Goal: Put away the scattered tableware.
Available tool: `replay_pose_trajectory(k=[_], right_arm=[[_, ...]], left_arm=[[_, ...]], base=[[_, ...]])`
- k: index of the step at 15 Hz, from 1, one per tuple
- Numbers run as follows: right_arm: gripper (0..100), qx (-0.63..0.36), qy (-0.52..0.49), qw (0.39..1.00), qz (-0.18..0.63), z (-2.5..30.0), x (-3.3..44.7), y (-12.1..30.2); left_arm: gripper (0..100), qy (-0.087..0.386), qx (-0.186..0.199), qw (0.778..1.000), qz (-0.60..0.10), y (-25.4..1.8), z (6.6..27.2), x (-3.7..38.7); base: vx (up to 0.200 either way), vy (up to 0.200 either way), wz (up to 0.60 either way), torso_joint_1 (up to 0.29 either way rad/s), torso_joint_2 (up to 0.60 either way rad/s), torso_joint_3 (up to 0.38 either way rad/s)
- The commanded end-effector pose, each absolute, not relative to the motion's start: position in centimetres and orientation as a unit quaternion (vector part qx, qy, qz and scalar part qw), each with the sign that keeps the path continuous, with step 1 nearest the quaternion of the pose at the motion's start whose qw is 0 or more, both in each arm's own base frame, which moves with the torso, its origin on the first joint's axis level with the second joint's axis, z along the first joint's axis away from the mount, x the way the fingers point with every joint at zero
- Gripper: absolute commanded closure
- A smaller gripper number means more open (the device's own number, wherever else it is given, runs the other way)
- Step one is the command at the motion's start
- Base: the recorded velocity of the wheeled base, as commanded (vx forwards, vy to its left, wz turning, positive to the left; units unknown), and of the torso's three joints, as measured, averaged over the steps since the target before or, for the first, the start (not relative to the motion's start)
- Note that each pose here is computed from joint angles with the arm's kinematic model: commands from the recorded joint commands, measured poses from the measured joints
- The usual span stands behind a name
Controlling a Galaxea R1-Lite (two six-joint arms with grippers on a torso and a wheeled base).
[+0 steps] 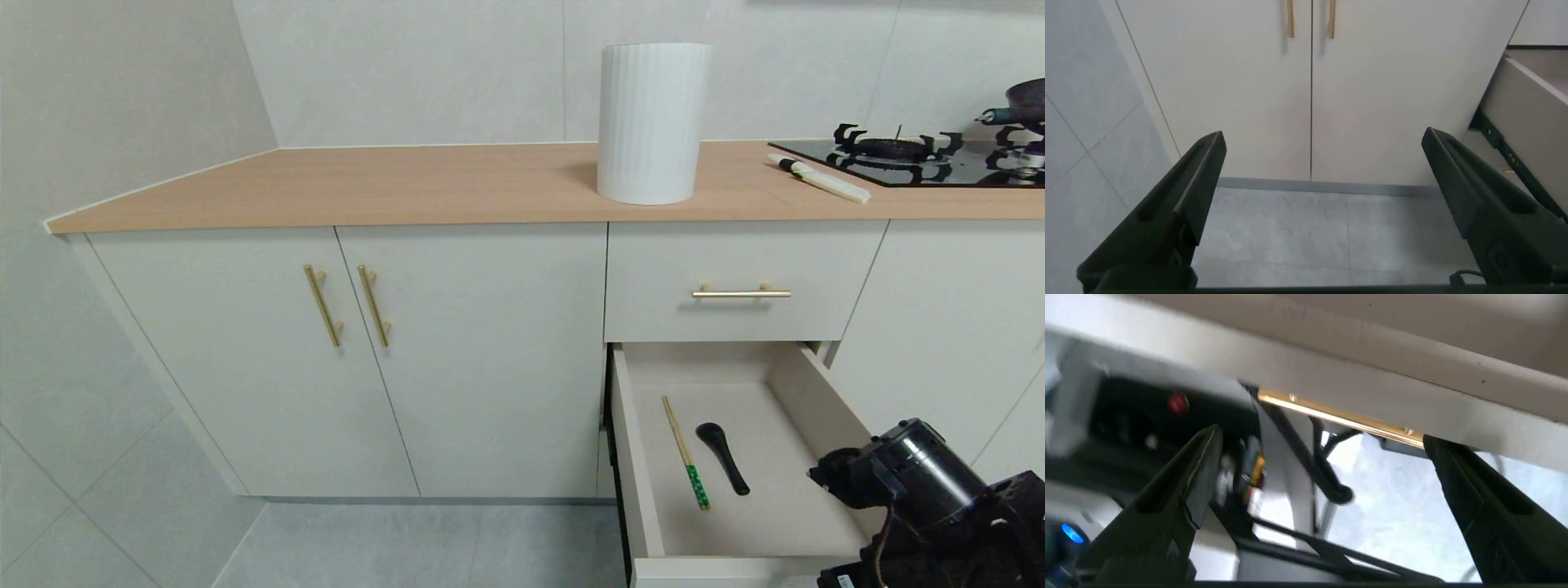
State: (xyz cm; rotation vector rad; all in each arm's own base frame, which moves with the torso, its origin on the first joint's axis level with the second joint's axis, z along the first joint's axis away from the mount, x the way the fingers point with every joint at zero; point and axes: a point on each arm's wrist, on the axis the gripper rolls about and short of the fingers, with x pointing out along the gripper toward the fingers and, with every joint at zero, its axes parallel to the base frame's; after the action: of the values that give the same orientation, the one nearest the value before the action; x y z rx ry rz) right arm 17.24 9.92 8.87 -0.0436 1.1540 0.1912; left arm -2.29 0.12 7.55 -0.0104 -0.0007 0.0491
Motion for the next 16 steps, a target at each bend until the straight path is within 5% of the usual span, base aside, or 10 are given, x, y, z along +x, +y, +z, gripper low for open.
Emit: replay_pose_trajectory(k=[1,16], right_arm=[[0,-0.015,0.547,0.834,0.071,8.5,18.2,10.4],[0,0.013,0.452,0.892,-0.011,6.1,27.5,11.0]], left_arm=[[0,0.000,-0.005,1.000,0.025,0.1,7.5,-2.3],[0,0.000,-0.005,1.000,0.025,0.1,7.5,-2.3]], base=[[0.000,0.000,0.00,0.000,0.00,0.000],[0.000,0.000,0.00,0.000,0.00,0.000]])
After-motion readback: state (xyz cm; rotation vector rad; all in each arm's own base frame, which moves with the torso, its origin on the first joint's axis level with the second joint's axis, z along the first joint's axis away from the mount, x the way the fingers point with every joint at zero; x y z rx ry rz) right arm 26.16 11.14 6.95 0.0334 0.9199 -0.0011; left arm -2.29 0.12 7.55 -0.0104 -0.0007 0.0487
